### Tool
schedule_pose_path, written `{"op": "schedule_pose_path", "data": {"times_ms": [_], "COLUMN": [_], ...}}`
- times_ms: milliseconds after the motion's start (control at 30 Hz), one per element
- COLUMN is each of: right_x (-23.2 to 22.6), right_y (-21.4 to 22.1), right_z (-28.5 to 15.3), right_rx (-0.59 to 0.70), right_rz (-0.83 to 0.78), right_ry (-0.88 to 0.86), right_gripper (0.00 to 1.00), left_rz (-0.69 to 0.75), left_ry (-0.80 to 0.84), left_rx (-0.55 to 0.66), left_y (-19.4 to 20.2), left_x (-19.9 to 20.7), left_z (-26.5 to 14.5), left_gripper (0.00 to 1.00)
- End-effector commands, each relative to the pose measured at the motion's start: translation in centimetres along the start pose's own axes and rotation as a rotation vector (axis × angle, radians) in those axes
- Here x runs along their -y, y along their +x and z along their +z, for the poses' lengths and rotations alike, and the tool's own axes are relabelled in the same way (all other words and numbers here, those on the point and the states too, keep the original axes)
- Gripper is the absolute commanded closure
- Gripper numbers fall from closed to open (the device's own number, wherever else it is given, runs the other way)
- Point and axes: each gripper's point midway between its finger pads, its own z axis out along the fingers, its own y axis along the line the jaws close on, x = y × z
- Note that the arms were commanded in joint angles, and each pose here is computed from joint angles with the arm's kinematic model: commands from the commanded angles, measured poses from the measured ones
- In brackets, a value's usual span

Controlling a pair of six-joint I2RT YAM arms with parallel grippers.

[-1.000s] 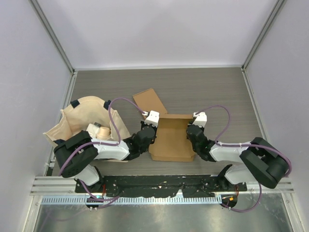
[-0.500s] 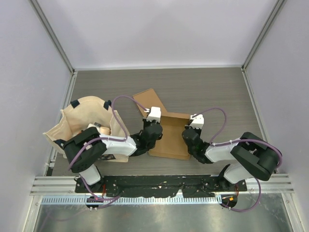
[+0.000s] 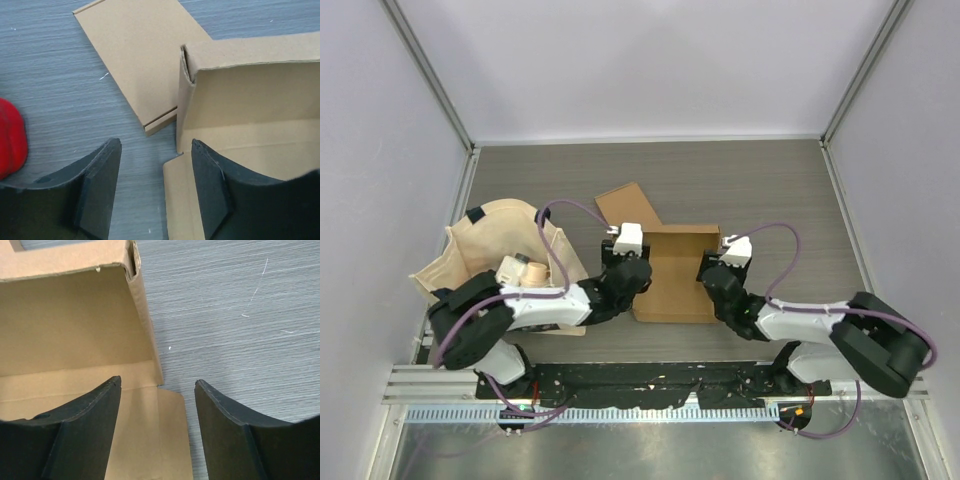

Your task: Fold the paper box

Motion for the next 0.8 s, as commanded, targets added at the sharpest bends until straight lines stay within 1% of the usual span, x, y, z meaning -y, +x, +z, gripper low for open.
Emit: {"op": "schedule_pose_path", "data": {"times_ms": [0, 33, 67, 100, 133, 167, 200, 233, 267, 300, 333, 367, 400, 433, 467, 533, 567, 600, 633, 700, 733, 767], "right_x": [-0.6, 0.2, -0.5, -0.9, 0.5, 0.3, 1.1, 1.3, 1.4, 2.7, 1.7, 1.9, 3.4, 2.8, 3.1, 3.6, 3.6, 3.4, 3.6, 2.7, 2.7, 2.6], "right_y": [-1.8, -0.7, -2.3, -2.5, -1.2, -2.8, -2.0, -2.2, -3.3, -3.2, -2.4, -2.1, -2.1, -1.5, -0.7, -0.1, 0.3, 0.1, 1.4, 2.3, 3.3, 3.5], "right_z": [-1.5, -2.1, -2.6, -3.2, -4.1, -4.8, -5.5, -6.0, -6.3, -6.0, -6.6, -6.6, -5.9, -6.3, -6.4, -6.4, -6.4, -6.2, -6.3, -6.8, -7.0, -7.2], "right_rx": [-0.042, -0.103, -0.102, -0.134, -0.209, -0.2, -0.263, -0.293, -0.305, -0.341, -0.437, -0.478, -0.503, -0.564, -0.599, -0.651, -0.667, -0.662, -0.704, -0.762, -0.799, -0.812], "right_rz": [0.073, 0.019, 0.079, 0.087, 0.036, 0.088, 0.095, 0.121, 0.169, 0.198, 0.241, 0.269, 0.325, 0.363, 0.384, 0.449, 0.468, 0.49, 0.524, 0.562, 0.57, 0.579], "right_ry": [-0.034, -0.022, -0.042, -0.068, -0.031, -0.045, -0.029, -0.03, -0.037, -0.001, -0.08, -0.092, -0.063, -0.122, -0.134, -0.164, -0.177, -0.205, -0.207, -0.264, -0.254, -0.264], "right_gripper": [0.32, 0.3, 0.27, 0.27, 0.26, 0.25, 0.19, 0.17, 0.17, 0.16, 0.15, 0.15, 0.15, 0.15, 0.15, 0.16, 0.15, 0.16, 0.17, 0.24, 0.26, 0.31], "left_rz": [-0.084, -0.096, -0.113, -0.116, -0.13, -0.131, -0.14, -0.139, -0.157, -0.156, -0.145, -0.141, -0.144, -0.124, -0.103, -0.053, -0.028, 0.003, 0.023, 0.062, 0.1, 0.143], "left_ry": [0.109, 0.137, 0.212, 0.245, 0.286, 0.353, 0.406, 0.441, 0.532, 0.577, 0.607, 0.644, 0.711, 0.743, 0.786, 0.895, 0.934, 0.992, 1.007, 1.013, 0.975, 0.989], "left_rx": [-0.015, -0.029, -0.05, -0.062, -0.073, -0.102, -0.113, -0.135, -0.144, -0.154, -0.172, -0.179, -0.181, -0.204, -0.186, -0.24, -0.232, -0.28, -0.311, -0.35, -0.397, -0.401], "left_y": [-2.2, -2.3, -3.0, -3.0, -3.4, -3.7, -4.1, -4.2, -4.9, -5.5, -5.6, -6.0, -7.2, -7.1, -8.5, -7.9, -8.5, -7.5, -6.8, -5.8, -3.9, -3.2], "left_x": [-0.1, -0.1, 0.4, 0.5, 0.7, 1.1, 1.5, 1.7, 2.8, 3.2, 3.5, 3.8, 4.8, 5.1, 5.8, 7.3, 7.9, 8.8, 9.1, 9.8, 10.0, 10.8], "left_z": [-2.7, -3.3, -4.6, -5.2, -6.0, -7.3, -8.0, -8.8, -10.1, -10.8, -11.4, -12.0, -13.0, -13.6, -14.2, -15.5, -15.9, -16.4, -16.6, -16.2, -15.3, -15.9], "left_gripper": [0.36, 0.31, 0.28, 0.27, 0.27, 0.27, 0.27, 0.3, 0.3, 0.31, 0.31, 0.31, 0.3, 0.3, 0.29, 0.29, 0.29, 0.3, 0.3, 0.34, 0.37, 0.38]}}
